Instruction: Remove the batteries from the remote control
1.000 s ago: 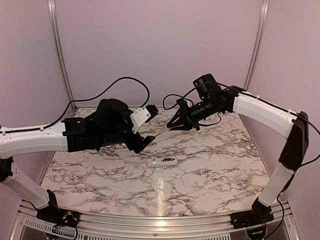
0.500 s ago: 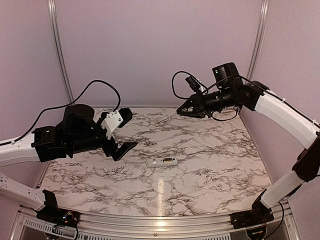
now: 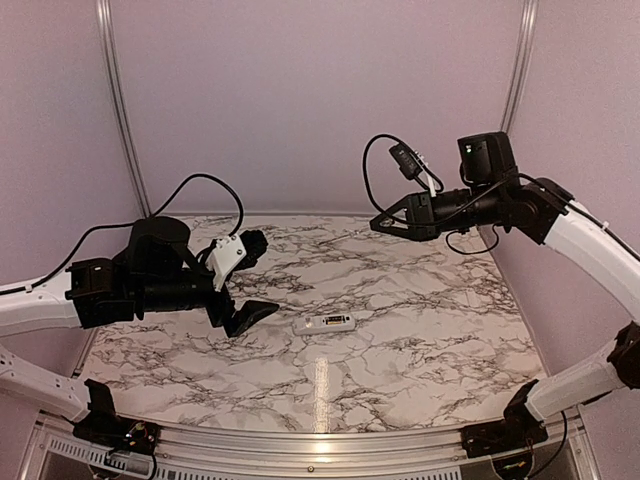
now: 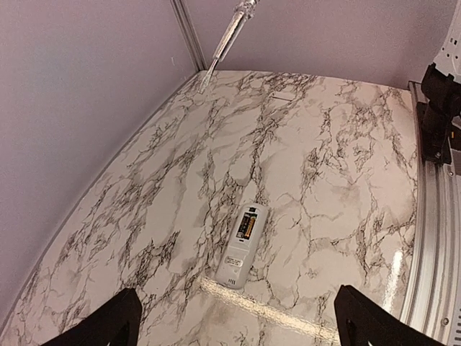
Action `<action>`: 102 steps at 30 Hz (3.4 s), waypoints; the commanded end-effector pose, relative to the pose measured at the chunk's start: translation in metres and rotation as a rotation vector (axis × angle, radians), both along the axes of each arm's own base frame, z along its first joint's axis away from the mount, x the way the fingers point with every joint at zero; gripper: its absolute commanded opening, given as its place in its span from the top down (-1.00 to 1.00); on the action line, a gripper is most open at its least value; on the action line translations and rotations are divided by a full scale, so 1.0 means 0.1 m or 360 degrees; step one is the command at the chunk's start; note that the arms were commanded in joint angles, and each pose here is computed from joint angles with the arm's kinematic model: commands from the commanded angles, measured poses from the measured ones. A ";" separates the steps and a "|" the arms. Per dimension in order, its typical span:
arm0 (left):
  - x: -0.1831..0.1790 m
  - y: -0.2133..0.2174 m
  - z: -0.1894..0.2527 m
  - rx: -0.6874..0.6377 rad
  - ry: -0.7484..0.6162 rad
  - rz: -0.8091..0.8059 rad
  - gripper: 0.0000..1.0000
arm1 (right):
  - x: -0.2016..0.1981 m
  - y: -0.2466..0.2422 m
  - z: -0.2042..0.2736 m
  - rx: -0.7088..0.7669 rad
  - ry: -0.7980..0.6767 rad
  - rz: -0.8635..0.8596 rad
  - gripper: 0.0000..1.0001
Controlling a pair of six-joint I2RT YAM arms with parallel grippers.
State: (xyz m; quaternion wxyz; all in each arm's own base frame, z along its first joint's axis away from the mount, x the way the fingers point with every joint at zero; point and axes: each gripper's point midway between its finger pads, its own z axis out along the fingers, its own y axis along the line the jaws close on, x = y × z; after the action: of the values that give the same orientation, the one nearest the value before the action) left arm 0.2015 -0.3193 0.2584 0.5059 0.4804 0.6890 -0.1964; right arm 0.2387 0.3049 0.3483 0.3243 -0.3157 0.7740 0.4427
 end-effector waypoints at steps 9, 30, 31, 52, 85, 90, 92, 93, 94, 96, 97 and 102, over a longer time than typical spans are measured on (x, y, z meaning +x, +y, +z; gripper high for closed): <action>0.04 -0.08 0.06 -0.0002 -0.0092 -0.0074 -0.88 | -0.02 -0.07 0.16 0.0025 -0.0157 -0.0048 1.00; 0.33 -0.29 -1.28 0.0309 0.0282 -0.0318 -0.88 | 0.33 -0.41 -0.58 -0.0512 0.0157 -0.0406 1.00; 0.35 -0.31 -1.33 0.0316 0.0283 -0.0316 -0.88 | 0.34 -0.41 -0.61 -0.0528 0.0169 -0.0403 1.00; 0.86 -0.49 -1.89 0.0383 0.0209 -0.0196 -0.80 | 0.53 -0.28 -1.12 -0.0675 0.0344 -0.0354 1.00; 1.01 -0.60 -2.48 0.0498 0.0383 -0.0347 -0.58 | 0.81 -0.18 -1.60 -0.0784 0.0497 -0.0231 1.00; 0.98 -0.58 -2.59 0.0528 0.0420 -0.0361 -0.43 | 0.83 -0.20 -1.61 -0.0781 0.0498 -0.0227 1.00; 0.96 -0.57 -2.61 0.0535 0.0428 -0.0359 -0.37 | 0.83 -0.20 -1.60 -0.0780 0.0494 -0.0226 1.00; 0.96 -0.56 -2.62 0.0541 0.0429 -0.0356 -0.32 | 0.83 -0.20 -1.61 -0.0783 0.0493 -0.0224 1.00; 0.95 -0.55 -2.63 0.0548 0.0432 -0.0354 -0.26 | 0.82 -0.20 -1.60 -0.0781 0.0491 -0.0221 1.00; 0.94 -0.53 -2.63 0.0551 0.0434 -0.0348 -0.11 | 0.81 -0.20 -1.59 -0.0780 0.0489 -0.0211 1.00; 0.93 -0.52 -2.62 0.0548 0.0437 -0.0347 -0.07 | 0.81 -0.20 -1.59 -0.0780 0.0485 -0.0207 1.00; 0.88 -0.51 -2.51 0.0513 0.0453 -0.0332 0.05 | 0.77 -0.22 -1.58 -0.0789 0.0478 -0.0194 1.00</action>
State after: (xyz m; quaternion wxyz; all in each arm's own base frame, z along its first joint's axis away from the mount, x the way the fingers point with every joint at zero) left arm 0.3018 -0.3837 0.0192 0.3260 0.5941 0.7058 -0.2063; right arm 0.3135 0.2830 0.1765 0.1337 -0.2597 0.9212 0.2569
